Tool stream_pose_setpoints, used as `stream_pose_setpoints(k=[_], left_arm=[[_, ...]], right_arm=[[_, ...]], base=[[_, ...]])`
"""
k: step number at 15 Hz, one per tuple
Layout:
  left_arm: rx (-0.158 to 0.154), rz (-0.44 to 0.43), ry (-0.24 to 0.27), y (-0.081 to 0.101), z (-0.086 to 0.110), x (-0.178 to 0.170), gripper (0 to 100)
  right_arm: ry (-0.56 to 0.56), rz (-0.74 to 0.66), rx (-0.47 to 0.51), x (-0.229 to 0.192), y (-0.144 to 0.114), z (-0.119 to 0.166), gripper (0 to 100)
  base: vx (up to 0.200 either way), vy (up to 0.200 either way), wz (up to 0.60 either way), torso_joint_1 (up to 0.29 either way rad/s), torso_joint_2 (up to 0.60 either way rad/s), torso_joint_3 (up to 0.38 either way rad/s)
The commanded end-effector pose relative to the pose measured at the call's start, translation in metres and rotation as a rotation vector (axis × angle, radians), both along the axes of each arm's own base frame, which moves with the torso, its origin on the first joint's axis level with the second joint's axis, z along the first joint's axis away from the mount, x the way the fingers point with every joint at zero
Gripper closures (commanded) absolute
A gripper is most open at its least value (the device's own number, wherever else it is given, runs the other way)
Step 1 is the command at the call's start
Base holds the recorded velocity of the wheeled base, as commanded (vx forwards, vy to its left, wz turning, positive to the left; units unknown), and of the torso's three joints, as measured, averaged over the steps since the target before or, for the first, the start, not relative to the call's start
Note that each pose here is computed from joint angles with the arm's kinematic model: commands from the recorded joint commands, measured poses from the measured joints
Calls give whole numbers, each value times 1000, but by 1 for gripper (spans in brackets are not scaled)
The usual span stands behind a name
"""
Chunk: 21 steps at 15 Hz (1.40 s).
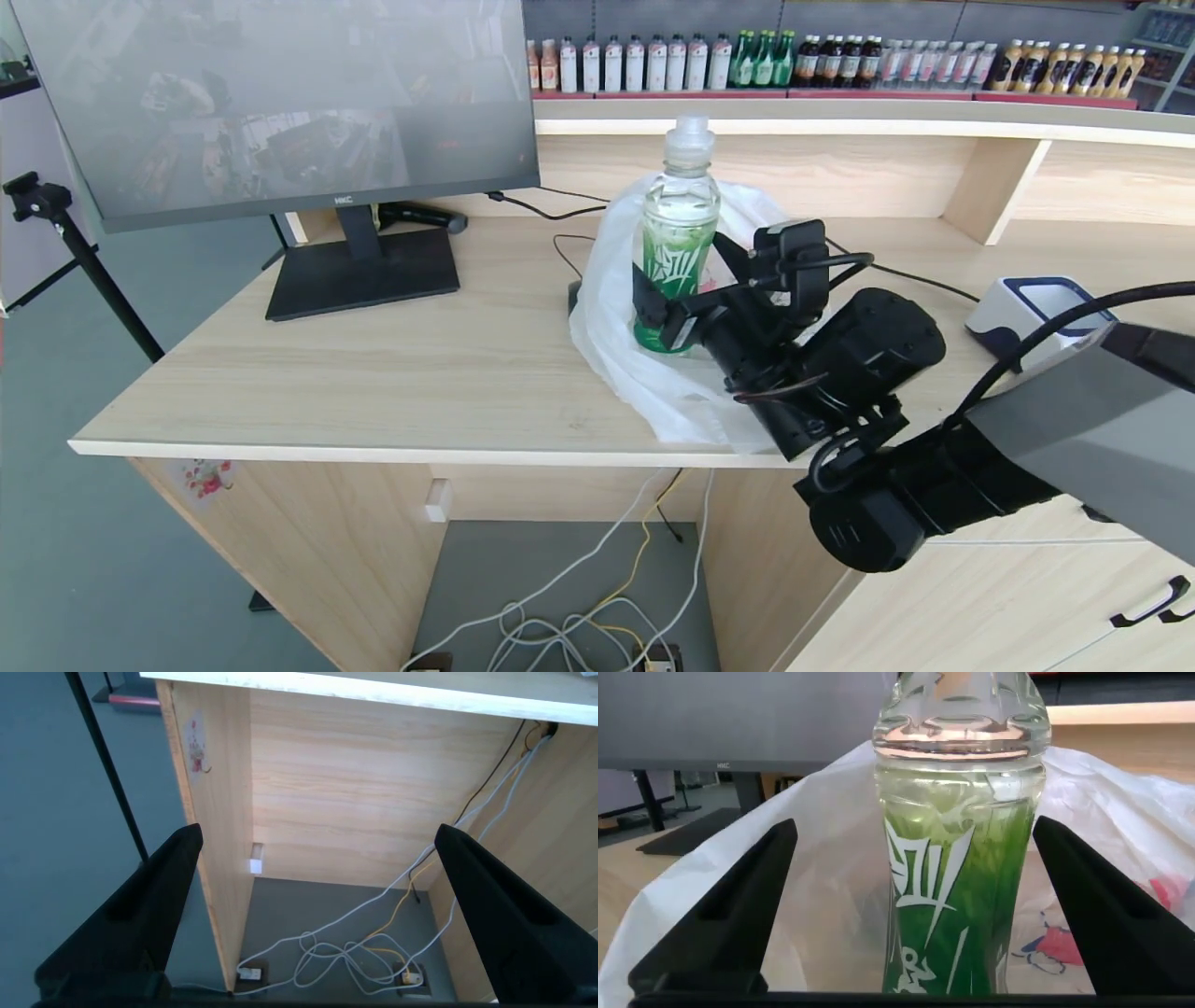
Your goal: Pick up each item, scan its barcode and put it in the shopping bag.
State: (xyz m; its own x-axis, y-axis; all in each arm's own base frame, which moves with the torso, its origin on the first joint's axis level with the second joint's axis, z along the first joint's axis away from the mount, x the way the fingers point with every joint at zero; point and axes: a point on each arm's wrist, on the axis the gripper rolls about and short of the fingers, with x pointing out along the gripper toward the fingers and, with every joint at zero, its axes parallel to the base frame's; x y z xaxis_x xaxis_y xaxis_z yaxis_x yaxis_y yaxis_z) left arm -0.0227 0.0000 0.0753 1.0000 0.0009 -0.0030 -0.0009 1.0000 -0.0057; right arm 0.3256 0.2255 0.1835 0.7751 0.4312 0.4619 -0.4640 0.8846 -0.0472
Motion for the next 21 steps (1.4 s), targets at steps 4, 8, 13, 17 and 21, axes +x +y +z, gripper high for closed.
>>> stream_pose_setpoints(k=[4,8,13,17,21], left_arm=[[-2,1,0,0,0,0,0],[-3,1,0,0,0,0,0],[-3,1,0,0,0,0,0],[-2,1,0,0,0,0,0],[-5,1,0,0,0,0,0]], right_arm=[[-6,30,29,-67,-35,38,0],[5,49,24,-108,-58,44,0],[-5,48,32,-126,-73,49,0],[8,48,23,-118,-66,45,0],[8,25,27,-118,-74,45,0]], base=[[0,0,0,0,0,0],[0,0,0,0,0,0],[-80,0,0,0,0,0],[0,0,0,0,0,0],[0,-150,0,-1,1,1]])
